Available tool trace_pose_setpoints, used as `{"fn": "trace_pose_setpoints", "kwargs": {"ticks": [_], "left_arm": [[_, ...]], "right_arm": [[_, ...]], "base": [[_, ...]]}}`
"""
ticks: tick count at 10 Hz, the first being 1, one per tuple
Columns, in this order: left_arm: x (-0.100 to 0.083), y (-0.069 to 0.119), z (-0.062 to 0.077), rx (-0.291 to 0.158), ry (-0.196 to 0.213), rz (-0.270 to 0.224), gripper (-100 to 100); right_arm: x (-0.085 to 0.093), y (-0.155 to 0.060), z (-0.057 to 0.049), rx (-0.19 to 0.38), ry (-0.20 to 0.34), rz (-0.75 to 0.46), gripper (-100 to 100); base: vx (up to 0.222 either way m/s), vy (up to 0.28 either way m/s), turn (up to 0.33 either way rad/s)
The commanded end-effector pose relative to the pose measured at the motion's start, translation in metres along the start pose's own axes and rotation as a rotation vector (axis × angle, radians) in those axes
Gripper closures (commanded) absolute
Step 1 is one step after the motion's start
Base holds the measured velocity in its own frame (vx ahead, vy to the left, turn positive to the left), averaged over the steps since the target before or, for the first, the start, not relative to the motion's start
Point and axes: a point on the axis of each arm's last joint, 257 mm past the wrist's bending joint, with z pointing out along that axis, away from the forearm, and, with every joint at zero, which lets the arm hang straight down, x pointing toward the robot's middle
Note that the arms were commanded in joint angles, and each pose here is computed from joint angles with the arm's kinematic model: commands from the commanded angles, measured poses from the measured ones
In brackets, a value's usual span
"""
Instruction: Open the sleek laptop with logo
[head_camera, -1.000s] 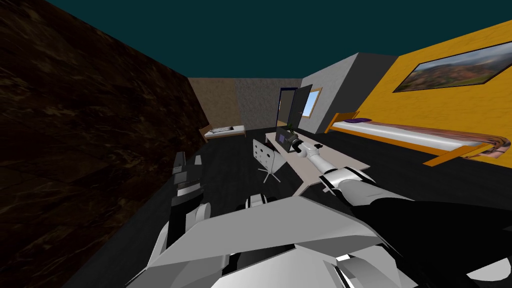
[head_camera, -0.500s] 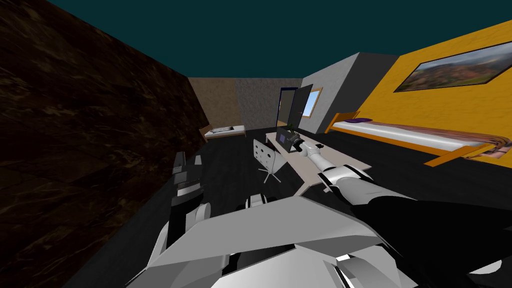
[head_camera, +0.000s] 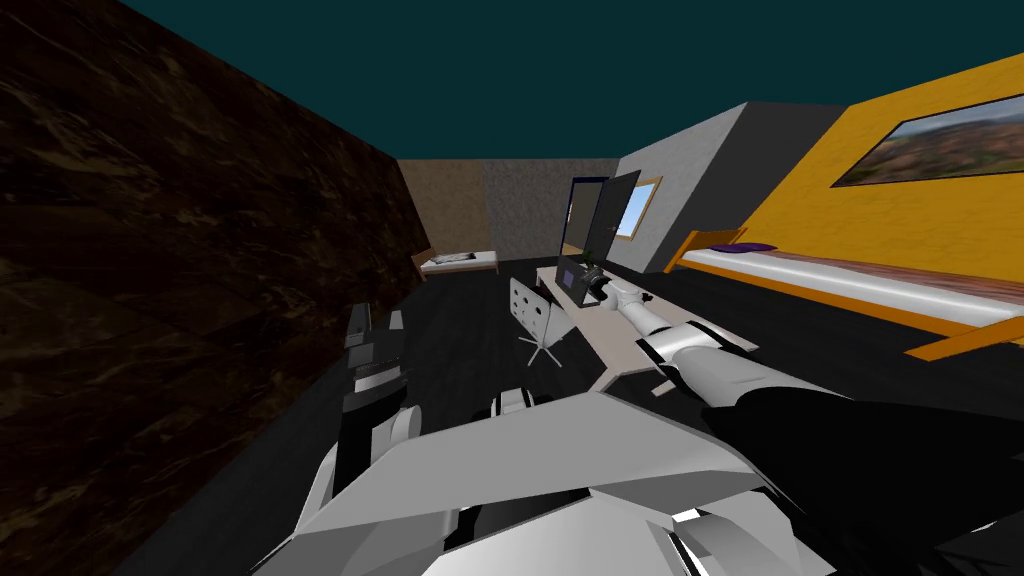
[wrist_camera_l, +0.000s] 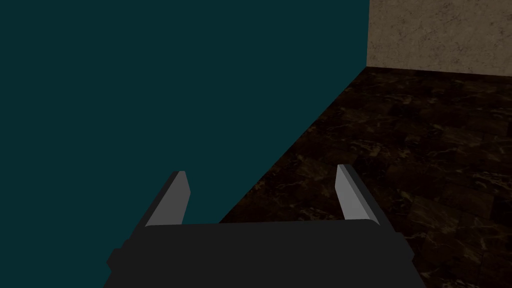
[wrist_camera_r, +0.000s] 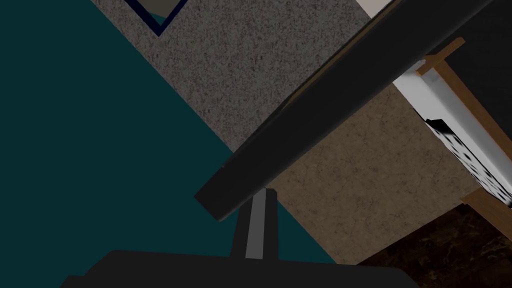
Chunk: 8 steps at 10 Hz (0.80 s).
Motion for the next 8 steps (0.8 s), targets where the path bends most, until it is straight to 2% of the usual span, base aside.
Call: {"fn": "trace_pose_setpoints", "kwargs": {"ticks": [1, 5, 8], "left_arm": [[0.0, 0.0, 0.0, 0.0, 0.0, 0.0, 0], [0.0, 0.0, 0.0, 0.0, 0.0, 0.0, 0], [0.0, 0.0, 0.0, 0.0, 0.0, 0.0, 0]], "right_arm": [[0.019, -0.011, -0.001, 0.004, 0.041, 0.07, 100], [0.045, -0.042, 0.0, 0.035, 0.104, 0.22, 100], [0.054, -0.052, -0.001, 0.049, 0.124, 0.267, 100]], "base": [[-0.045, -0.069, 0.087], [-0.077, -0.112, 0.176], [-0.059, -0.057, 0.065]]}}
